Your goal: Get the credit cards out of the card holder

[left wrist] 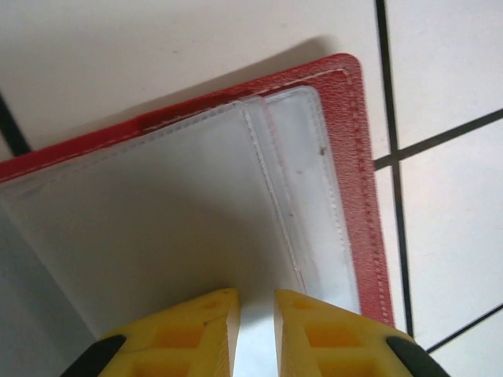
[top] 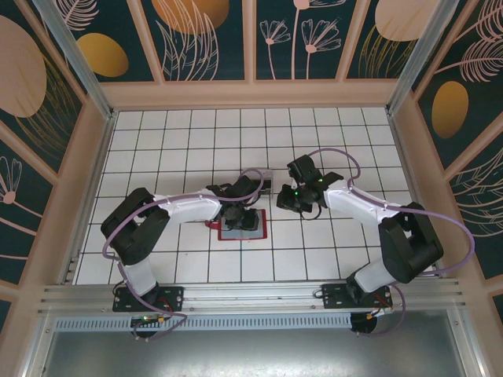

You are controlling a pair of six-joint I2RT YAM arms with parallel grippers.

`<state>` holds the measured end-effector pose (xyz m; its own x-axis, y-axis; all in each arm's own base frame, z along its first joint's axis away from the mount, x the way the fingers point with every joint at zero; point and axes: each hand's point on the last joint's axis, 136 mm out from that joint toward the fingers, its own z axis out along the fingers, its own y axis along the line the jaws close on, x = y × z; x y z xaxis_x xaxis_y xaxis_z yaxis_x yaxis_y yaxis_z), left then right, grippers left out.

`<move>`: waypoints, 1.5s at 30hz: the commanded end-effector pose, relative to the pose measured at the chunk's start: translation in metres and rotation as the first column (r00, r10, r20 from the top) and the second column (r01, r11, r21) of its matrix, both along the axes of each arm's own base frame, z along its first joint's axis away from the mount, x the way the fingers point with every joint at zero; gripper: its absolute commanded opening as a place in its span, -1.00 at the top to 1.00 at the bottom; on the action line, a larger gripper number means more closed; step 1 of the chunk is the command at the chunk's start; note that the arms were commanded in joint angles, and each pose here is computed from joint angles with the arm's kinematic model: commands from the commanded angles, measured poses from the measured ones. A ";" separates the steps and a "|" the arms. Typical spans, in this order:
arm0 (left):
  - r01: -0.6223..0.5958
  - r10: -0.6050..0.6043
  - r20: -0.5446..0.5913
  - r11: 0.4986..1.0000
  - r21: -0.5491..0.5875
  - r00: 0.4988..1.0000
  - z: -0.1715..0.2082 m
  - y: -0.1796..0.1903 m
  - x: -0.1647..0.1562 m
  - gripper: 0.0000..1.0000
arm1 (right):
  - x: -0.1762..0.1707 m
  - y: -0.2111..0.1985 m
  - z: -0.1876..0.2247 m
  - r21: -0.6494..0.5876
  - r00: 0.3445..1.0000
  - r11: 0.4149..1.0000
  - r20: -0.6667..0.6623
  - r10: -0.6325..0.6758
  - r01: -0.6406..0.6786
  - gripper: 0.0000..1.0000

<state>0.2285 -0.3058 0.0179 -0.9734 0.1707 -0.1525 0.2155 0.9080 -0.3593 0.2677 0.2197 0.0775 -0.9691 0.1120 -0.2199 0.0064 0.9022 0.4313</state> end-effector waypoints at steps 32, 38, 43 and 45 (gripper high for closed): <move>-0.406 0.215 0.617 0.895 0.187 0.757 0.076 0.172 0.117 -0.75 | 0.082 -0.202 -0.010 -0.409 0.898 0.828 0.373 -0.233 0.384 -0.98; -0.608 0.250 0.758 0.758 0.234 0.603 0.098 0.245 0.149 -0.97 | 0.103 -0.257 -0.007 -0.408 0.786 0.710 0.519 -0.338 0.574 -0.98; -0.715 0.244 0.861 0.675 0.180 0.447 0.119 0.298 0.158 -0.92 | 0.115 -0.276 0.009 -0.327 0.657 0.676 0.687 -0.310 0.661 -0.98; -0.708 0.251 0.885 0.697 0.116 0.392 0.126 0.310 0.159 -0.95 | 0.118 -0.273 0.016 -0.277 0.610 0.704 0.743 -0.275 0.654 -0.98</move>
